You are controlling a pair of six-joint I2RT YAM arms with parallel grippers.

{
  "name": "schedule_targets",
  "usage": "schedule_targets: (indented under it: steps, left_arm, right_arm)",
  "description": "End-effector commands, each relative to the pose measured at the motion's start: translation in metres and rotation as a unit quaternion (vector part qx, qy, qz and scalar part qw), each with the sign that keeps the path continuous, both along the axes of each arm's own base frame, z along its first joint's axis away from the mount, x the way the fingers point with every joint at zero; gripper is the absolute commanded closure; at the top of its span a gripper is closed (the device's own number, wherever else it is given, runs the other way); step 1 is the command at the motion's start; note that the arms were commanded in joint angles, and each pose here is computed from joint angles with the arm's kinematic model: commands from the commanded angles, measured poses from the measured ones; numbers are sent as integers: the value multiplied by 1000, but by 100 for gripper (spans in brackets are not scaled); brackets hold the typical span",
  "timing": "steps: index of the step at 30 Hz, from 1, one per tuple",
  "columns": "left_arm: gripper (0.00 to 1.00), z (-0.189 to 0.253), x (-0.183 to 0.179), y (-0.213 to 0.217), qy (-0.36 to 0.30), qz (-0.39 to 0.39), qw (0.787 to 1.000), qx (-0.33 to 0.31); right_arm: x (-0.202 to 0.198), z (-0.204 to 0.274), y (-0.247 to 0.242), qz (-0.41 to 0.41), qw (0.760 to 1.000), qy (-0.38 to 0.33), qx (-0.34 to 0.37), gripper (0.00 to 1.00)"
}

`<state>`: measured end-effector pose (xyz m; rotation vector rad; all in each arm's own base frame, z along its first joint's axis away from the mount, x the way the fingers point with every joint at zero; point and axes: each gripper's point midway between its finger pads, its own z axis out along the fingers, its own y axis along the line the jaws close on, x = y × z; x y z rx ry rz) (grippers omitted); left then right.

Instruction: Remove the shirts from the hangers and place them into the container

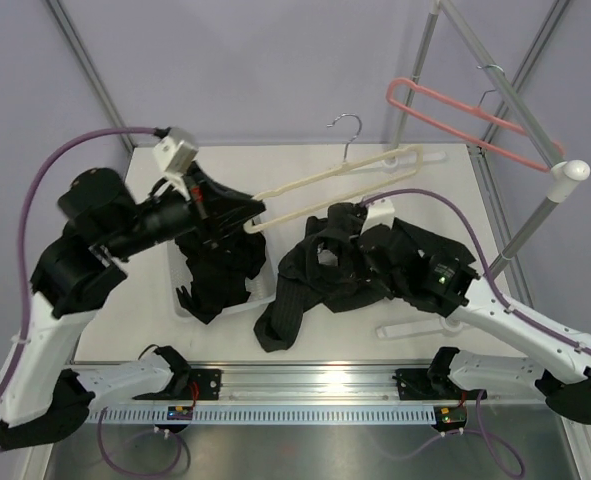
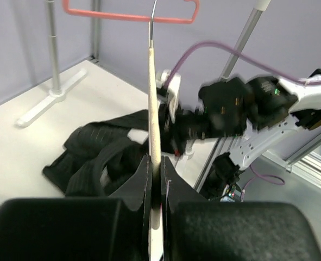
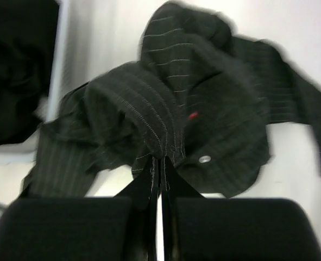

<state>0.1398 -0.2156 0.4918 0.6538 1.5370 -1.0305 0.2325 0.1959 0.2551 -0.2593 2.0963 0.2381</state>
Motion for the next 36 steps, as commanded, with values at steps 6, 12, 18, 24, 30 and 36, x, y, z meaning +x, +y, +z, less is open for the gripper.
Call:
schedule_targets:
  steps: [6,12,18,24,30,36]
  left_arm:
    - [100,47,15,-86,-45,-116,991,-43]
    - [100,34,34,-145,-26,-158,987,-20]
    - [100,18,58,-199,-2,-191,982,-1]
    - [100,9,76,-237,11,-213,977,-6]
    - [100,16,84,-261,11,-234,971,-47]
    - [100,23,91,-282,20,-256,962,-91]
  right_arm:
    - [-43,-66,91,113,983,92,114,100]
    - [-49,-67,94,111,985,76,104,100]
    - [-51,-58,82,97,987,65,108,100]
    - [-49,-45,63,78,991,43,101,100]
    - [-51,-40,55,73,991,39,107,100]
    - [-55,-40,55,77,990,46,112,100]
